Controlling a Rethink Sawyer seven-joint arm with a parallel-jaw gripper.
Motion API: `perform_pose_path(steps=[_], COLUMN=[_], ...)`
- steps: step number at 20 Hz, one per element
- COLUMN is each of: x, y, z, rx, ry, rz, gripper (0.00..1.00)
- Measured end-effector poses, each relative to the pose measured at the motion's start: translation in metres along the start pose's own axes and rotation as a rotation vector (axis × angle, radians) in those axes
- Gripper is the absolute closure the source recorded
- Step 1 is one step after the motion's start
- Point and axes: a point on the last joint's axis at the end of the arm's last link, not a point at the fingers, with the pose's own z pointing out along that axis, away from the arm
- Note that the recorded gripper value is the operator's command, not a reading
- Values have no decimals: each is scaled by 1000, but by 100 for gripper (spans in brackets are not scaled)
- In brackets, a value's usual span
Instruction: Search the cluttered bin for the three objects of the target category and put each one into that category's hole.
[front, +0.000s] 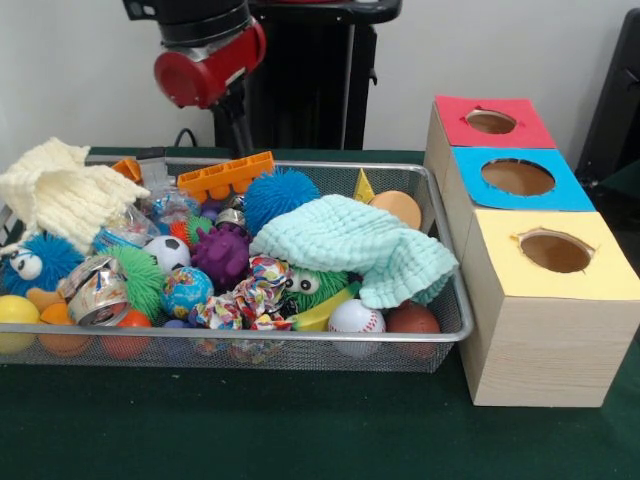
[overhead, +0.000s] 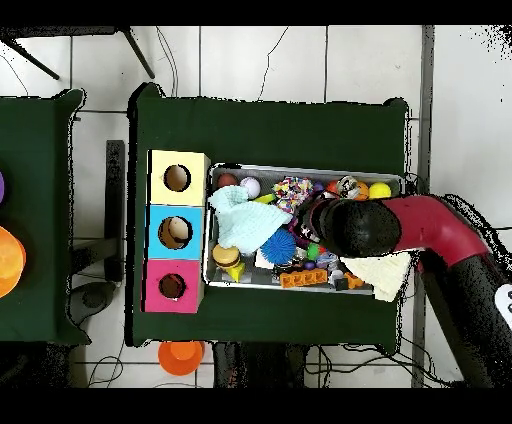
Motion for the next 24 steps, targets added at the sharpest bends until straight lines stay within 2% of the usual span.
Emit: perform_pose_path(steps=[9, 13, 24], x=[15, 23, 28], y=[-53, -89, -140], z=[6, 12, 9], rx=[42, 69, 117], ry=[-23, -42, -49], rz=[-108, -167, -273], gripper=[100, 100, 100])
